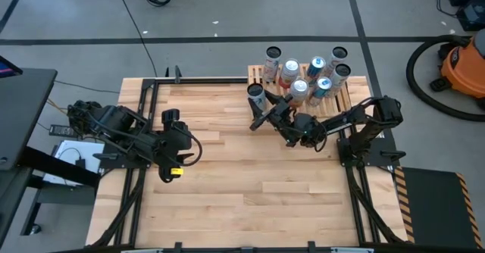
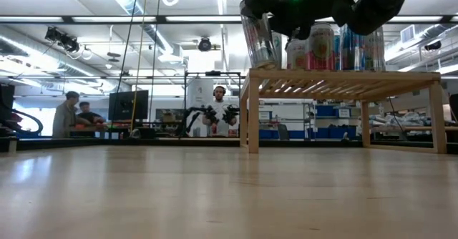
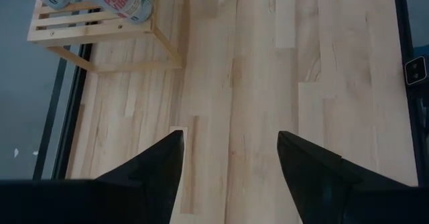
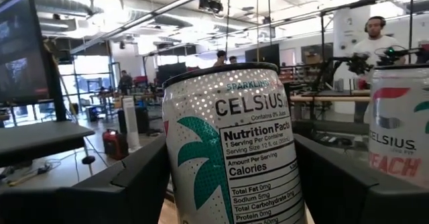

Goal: Place canned beverage on shelf
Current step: Put the white-pink soda can on the shelf aligned with the other white-pink soda can

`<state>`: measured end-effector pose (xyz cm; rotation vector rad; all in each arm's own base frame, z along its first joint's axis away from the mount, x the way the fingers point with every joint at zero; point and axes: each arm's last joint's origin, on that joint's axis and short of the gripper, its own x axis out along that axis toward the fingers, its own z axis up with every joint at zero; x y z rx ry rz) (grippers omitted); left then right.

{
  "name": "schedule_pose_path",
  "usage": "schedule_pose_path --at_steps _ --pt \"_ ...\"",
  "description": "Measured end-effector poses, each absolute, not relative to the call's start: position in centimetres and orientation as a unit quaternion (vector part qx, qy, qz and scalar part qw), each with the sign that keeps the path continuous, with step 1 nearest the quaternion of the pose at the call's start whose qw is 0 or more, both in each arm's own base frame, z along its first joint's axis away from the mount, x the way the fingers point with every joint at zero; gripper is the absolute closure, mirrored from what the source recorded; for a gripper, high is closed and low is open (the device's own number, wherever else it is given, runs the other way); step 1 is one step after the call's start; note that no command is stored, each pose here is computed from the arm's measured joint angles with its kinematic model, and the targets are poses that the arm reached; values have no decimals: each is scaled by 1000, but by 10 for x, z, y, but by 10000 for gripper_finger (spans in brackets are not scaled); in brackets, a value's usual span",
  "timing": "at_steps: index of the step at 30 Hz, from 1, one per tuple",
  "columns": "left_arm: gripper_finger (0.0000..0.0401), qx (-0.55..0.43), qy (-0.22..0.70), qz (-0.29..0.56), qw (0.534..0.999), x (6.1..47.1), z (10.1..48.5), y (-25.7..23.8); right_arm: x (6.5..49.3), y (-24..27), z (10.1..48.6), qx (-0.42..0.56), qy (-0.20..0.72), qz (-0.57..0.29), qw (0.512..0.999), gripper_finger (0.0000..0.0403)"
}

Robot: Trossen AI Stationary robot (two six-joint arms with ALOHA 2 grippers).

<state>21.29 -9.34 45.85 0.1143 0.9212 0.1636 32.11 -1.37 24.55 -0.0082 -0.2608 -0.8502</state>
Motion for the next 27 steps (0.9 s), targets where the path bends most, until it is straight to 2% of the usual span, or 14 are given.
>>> schedule_pose_path --at_steps 5,11,27 --pt "158 55 444 79 891 213 459 -93 321 -7 245 -3 -119 -419 900 104" --pt "158 55 444 79 891 213 459 -93 320 -2 233 -33 -61 -463 884 102" --pt "158 55 444 79 891 213 459 -93 318 2 234 -35 -49 -494 867 101"
